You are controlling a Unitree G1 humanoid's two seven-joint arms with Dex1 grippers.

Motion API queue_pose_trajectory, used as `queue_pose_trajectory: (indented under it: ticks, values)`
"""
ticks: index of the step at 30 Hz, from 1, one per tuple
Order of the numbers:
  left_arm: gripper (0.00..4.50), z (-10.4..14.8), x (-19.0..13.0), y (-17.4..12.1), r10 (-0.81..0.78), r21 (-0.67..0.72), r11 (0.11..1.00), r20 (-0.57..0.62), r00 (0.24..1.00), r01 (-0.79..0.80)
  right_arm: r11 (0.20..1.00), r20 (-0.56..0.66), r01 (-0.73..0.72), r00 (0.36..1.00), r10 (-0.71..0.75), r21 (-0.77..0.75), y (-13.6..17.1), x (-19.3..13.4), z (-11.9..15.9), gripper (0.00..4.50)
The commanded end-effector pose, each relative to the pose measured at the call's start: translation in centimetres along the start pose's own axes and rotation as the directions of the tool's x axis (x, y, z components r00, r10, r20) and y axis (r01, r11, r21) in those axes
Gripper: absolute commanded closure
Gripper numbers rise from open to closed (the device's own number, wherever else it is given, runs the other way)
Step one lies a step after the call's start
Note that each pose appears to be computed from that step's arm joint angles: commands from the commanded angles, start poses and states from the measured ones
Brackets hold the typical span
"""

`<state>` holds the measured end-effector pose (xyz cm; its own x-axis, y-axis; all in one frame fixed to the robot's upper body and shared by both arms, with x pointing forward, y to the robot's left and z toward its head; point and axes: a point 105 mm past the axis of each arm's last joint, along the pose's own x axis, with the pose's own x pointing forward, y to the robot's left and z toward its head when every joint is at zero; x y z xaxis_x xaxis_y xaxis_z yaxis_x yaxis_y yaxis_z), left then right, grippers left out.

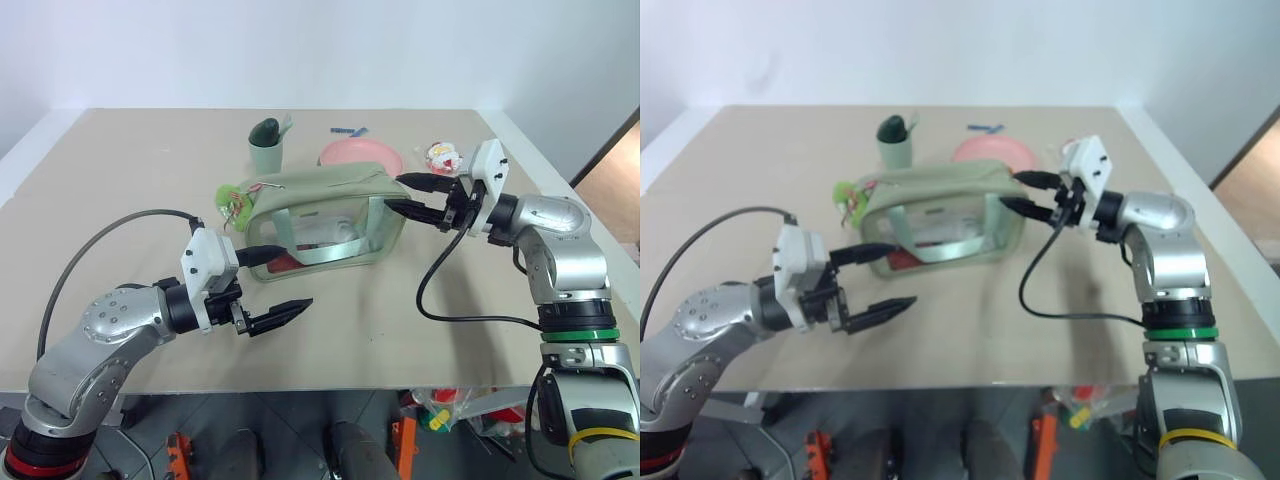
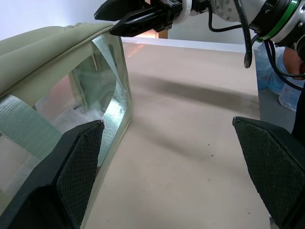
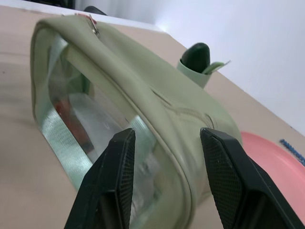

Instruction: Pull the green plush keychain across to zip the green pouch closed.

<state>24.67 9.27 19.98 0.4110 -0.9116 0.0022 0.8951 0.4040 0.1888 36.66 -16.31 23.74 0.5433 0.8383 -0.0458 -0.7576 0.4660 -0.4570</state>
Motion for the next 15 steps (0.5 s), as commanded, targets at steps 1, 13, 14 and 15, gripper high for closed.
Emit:
queue_pose_trajectory:
  ticks: [1,13,14,15]
  values:
    - [0.0,0.6,0.1,-0.4,-0.012,0.028,1.0,0.015,1.0,0.011,0.999,0.002,0.03,1.0,-0.03,-0.017,-0.5,-0.6,0.0,2.29]
    - [0.0,0.5,0.3,-0.5,-0.009,0.029,1.0,0.01,1.0,0.009,0.999,0.004,0.023,1.0,-0.023,0.029,-0.2,-0.6,-1.2,4.14]
    - [0.0,0.5,0.3,-0.6,-0.009,0.029,1.0,0.009,1.0,0.008,0.999,0.009,0.021,1.0,-0.021,0.03,-0.2,-0.6,-1.1,4.43]
    - [0.0,0.5,0.2,-0.6,-0.008,0.03,1.0,0.008,1.0,0.008,0.999,0.013,0.019,1.0,-0.019,0.029,-0.1,-0.6,-1.0,4.43]
